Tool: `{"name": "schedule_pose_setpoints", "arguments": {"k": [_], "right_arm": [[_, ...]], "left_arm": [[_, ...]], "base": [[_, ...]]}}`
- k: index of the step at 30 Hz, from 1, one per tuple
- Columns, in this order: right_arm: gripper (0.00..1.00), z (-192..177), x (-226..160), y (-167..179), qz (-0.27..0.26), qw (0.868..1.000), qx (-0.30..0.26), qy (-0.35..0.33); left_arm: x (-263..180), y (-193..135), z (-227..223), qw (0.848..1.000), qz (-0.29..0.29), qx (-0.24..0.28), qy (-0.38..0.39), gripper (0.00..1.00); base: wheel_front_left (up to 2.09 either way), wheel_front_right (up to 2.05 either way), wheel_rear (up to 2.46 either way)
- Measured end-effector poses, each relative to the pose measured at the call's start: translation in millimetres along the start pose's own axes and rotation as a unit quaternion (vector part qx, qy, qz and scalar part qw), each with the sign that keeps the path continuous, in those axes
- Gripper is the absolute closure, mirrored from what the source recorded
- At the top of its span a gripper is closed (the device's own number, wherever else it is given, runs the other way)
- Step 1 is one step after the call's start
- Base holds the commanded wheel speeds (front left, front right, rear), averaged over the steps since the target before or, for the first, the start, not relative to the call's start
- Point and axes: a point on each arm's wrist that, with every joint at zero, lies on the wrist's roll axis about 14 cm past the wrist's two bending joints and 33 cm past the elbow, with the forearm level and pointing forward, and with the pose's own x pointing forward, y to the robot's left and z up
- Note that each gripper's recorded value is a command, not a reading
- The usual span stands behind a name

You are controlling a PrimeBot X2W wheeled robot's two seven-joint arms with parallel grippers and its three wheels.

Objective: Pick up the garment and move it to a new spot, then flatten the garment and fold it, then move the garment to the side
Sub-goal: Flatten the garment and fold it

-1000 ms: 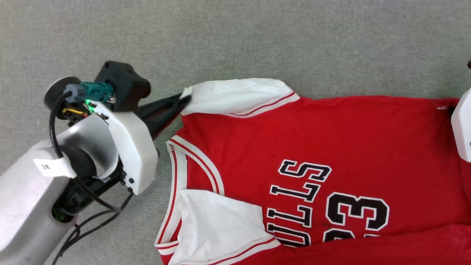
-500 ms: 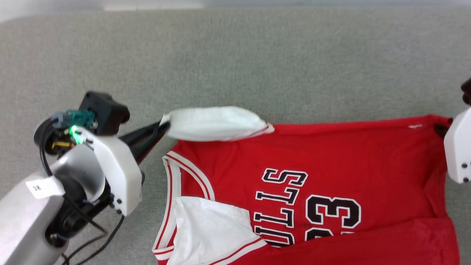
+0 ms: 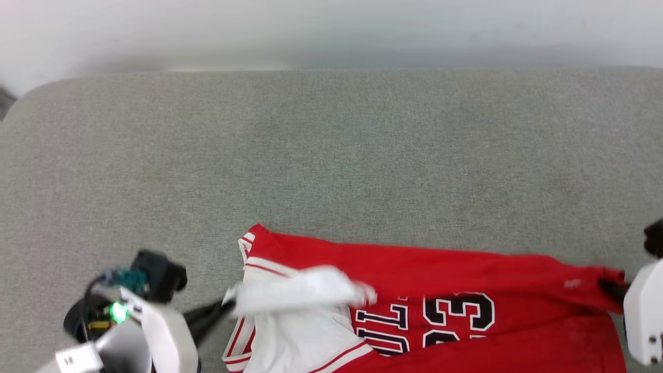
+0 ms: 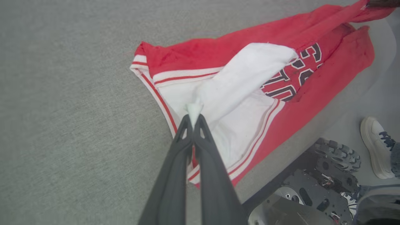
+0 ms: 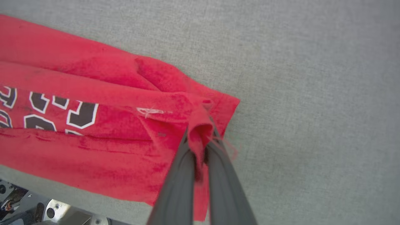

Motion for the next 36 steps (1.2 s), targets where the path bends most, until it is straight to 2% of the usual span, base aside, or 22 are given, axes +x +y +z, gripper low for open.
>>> {"name": "schedule_pose_setpoints", "arguments": {"k": [9, 21, 22, 23, 29, 36], "right_arm": [[1.0, -54, -3, 10, 0.017, 0.997, -0.023, 0.076], [1.0, -80, 12, 17, 0.039, 0.99, -0.074, 0.116], [0.49, -81, 13, 18, 0.041, 0.99, -0.074, 0.116], [0.0, -79, 15, 20, 0.045, 0.99, -0.074, 0.109], [0.0, -70, 16, 29, 0.063, 0.992, -0.062, 0.085], [0.0, -42, -3, 32, 0.067, 0.997, -0.034, 0.027]], "left_arm": [[-6, -12, -58, 0.997, -0.008, -0.023, 0.077, 1.0], [10, -17, -100, 0.99, -0.025, -0.023, 0.136, 1.0], [11, -17, -102, 0.99, -0.026, -0.021, 0.137, 0.55], [12, -16, -102, 0.99, -0.025, -0.017, 0.138, 0.0], [16, -16, -99, 0.993, -0.021, -0.015, 0.117, 0.0], [8, -18, -61, 1.0, -0.008, -0.017, 0.023, 0.0]], "base": [[0.0, 0.0, 0.0], [0.0, 0.0, 0.0], [0.0, 0.0, 0.0], [0.0, 0.0, 0.0], [0.0, 0.0, 0.0], [0.0, 0.0, 0.0]]}}
